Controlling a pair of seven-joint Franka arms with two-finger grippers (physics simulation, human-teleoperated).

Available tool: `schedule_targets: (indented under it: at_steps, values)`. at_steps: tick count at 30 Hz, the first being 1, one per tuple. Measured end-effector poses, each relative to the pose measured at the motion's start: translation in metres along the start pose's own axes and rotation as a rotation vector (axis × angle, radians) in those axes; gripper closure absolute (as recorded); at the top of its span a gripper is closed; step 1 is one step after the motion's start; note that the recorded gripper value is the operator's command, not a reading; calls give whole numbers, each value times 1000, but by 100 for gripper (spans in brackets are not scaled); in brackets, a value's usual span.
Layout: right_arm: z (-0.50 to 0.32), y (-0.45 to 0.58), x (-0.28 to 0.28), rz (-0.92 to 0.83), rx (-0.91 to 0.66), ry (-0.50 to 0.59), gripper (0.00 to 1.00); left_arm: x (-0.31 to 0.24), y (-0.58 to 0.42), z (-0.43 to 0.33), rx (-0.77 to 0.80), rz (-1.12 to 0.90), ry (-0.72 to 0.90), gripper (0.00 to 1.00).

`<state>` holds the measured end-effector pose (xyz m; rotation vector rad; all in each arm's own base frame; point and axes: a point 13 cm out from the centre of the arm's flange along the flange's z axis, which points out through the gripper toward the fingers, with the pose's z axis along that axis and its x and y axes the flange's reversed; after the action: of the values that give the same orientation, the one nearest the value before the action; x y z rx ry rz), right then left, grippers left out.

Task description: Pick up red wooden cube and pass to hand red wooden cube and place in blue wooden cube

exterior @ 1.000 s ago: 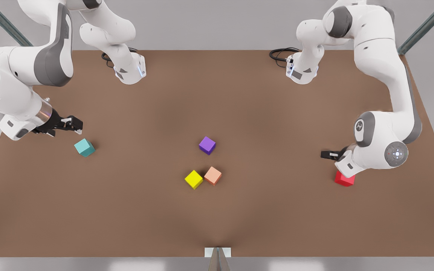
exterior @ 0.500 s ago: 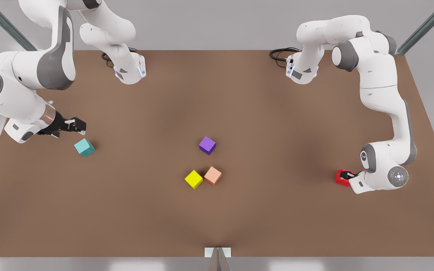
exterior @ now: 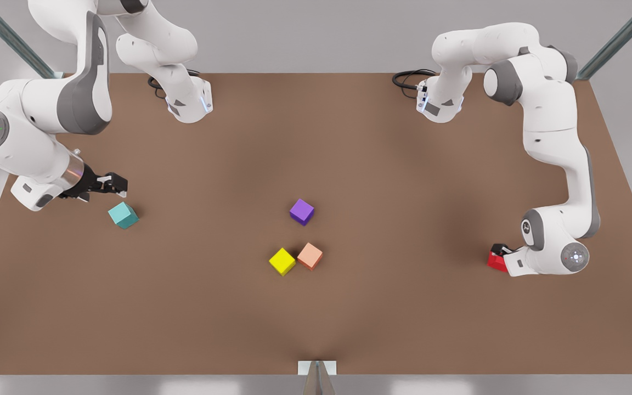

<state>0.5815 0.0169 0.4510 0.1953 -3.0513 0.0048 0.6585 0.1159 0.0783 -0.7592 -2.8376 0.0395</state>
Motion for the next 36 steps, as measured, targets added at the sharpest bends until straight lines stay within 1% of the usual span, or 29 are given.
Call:
schedule_targets:
  at_steps: [8, 9, 10, 14, 16, 17, 19, 21, 22, 23, 25, 26, 29, 31, 33, 36]
  values:
    - [4, -2, 1, 0, -1, 6, 0, 3, -3, 36, 27, 17, 37, 0]
    - [5, -3, 1, 0, -1, 8, 0, 4, -3, 37, 28, 18, 38, 21]
    - [6, -3, 1, 0, -2, 9, 0, 3, -3, 36, 27, 20, 37, 40]
    - [7, -4, 1, -3, -1, 8, 0, 0, -2, 32, 17, 21, 31, 41]
    - [13, -2, -1, -7, -10, 17, 0, -17, -10, 9, 38, -5, -10, 40]
    - [33, 3, -8, -19, -53, 47, 0, -32, -21, -10, 76, -30, -43, 40]
    - [103, 24, -25, -40, -242, 149, 0, -68, -72, -49, 212, -68, -101, 40]
    - [172, 77, -38, -86, -495, 244, 0, -101, -155, -75, 440, -100, -131, 39]
    - [195, 110, -43, -111, -640, 274, 0, -119, -212, -89, 573, -95, -131, 39]
    - [207, 148, -59, -158, -780, 271, 0, -137, -279, -99, 714, -75, -116, 39]
    - [194, 216, -83, -287, -998, 209, 0, -162, -390, -128, 941, -57, -83, 39]
    - [182, 238, -93, -351, -1069, 158, 0, -171, -441, -142, 1022, -56, -63, 39]
    - [152, 263, -119, -505, -1175, -35, 0, -197, -550, -179, 1203, -114, -34, 39]
    - [143, 269, -133, -594, -1207, -158, 0, -216, -584, -192, 1302, -195, -27, 39]
    - [139, 276, -143, -686, -1217, -264, 0, -238, -586, -197, 1362, -295, -41, 39]
    - [144, 284, -144, -801, -1228, -372, 0, -259, -567, -197, 1396, -426, -54, 38]
